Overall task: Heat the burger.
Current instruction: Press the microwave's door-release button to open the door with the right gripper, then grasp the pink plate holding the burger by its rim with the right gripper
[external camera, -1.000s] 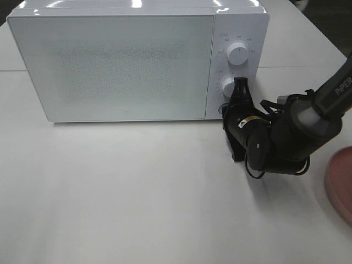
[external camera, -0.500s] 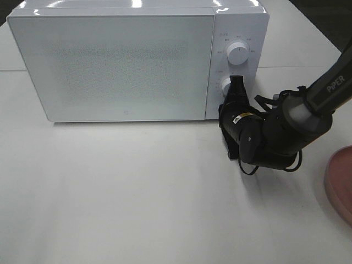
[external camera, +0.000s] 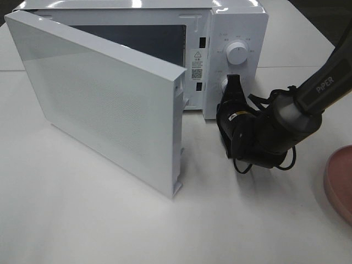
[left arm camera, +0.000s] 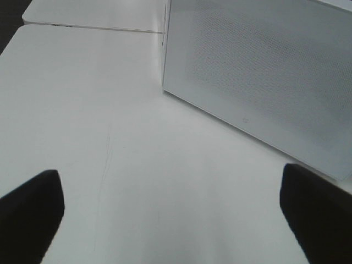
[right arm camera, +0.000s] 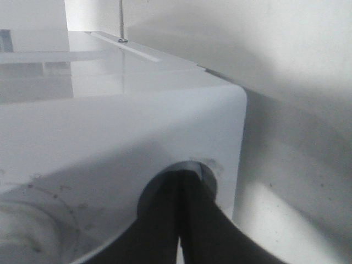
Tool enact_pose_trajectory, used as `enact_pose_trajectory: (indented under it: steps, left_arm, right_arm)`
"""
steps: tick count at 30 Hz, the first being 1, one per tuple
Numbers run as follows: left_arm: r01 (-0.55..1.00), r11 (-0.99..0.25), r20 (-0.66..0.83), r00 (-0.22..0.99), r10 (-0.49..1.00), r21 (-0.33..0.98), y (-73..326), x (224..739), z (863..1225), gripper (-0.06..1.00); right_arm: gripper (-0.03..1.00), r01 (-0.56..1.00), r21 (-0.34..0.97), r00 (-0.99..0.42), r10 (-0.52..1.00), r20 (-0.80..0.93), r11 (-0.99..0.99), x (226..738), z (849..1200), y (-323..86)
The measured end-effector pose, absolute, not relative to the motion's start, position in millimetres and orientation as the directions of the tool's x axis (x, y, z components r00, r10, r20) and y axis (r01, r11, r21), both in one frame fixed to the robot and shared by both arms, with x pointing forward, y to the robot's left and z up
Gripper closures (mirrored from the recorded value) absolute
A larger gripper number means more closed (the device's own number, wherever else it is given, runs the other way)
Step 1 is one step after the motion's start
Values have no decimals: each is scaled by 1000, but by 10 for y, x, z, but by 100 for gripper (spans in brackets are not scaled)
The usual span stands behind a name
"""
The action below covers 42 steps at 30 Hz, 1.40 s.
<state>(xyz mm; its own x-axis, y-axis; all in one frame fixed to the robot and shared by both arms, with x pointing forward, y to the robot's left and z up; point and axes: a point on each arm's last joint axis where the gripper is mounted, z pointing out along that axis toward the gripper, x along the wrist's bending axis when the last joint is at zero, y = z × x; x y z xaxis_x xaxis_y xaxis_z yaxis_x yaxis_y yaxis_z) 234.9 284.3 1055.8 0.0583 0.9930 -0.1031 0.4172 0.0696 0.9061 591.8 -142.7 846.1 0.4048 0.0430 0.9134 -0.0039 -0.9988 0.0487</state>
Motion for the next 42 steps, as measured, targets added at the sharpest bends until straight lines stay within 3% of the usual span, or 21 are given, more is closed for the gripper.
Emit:
enact_pose_trajectory:
  steps: [22, 42]
  left_arm:
    - [417, 70, -103, 58, 993, 906, 2843, 2349, 10558, -5]
    - [417, 70, -103, 58, 993, 906, 2843, 2349, 10558, -5]
  right_arm:
    - [96, 30, 37, 443, 47, 895, -999, 5892, 8530, -1456]
    - [96, 195, 114, 498, 198, 844, -974, 5646, 8782, -1532]
